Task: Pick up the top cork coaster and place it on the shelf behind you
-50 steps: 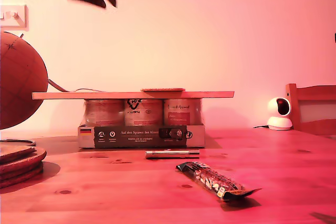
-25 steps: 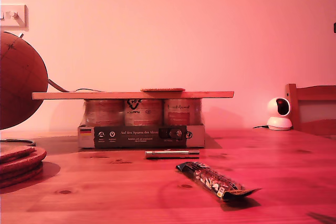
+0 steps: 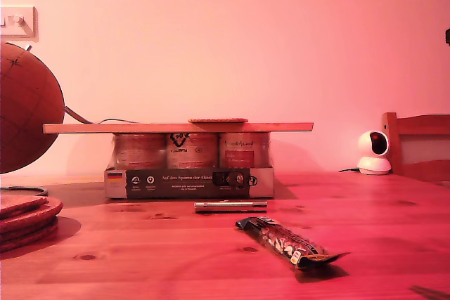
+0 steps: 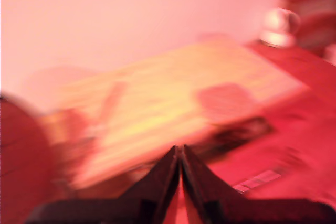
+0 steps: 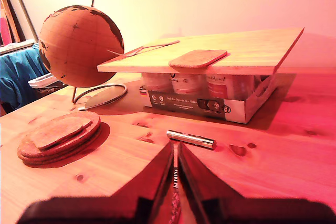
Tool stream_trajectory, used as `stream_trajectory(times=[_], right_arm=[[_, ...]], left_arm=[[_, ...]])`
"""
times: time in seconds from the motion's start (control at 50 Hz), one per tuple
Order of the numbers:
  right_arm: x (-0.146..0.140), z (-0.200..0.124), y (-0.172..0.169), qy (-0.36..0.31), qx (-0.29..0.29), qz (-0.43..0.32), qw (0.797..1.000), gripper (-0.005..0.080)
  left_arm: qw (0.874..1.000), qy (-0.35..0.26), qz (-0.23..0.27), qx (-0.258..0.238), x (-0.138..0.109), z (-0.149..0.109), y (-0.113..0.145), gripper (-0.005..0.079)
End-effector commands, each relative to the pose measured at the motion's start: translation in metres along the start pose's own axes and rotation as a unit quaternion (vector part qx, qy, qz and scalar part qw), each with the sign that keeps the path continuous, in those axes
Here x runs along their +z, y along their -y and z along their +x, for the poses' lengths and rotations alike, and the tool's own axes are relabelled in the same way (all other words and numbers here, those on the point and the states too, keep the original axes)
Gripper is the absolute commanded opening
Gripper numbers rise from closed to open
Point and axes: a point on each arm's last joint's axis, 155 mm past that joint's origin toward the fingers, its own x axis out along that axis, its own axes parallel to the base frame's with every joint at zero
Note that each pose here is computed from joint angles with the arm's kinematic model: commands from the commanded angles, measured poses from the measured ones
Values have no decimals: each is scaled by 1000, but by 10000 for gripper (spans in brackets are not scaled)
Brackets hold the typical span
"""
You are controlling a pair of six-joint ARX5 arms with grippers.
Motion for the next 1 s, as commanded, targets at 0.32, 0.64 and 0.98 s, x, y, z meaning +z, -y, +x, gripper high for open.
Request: stream_trajectory(times=[0.32, 0.64, 0.98], right_arm=[[19, -6, 35, 34, -100, -6, 994, -12], [19, -6, 33, 34, -96, -7, 995, -12], [-2, -6, 36, -7, -102, 4, 995, -12]], left_arm=[[998, 42, -41, 33, -64, -14, -27, -24], [995, 67, -70, 34, -117, -18, -24, -24], [992, 88, -78, 35, -148, -38, -21, -24]])
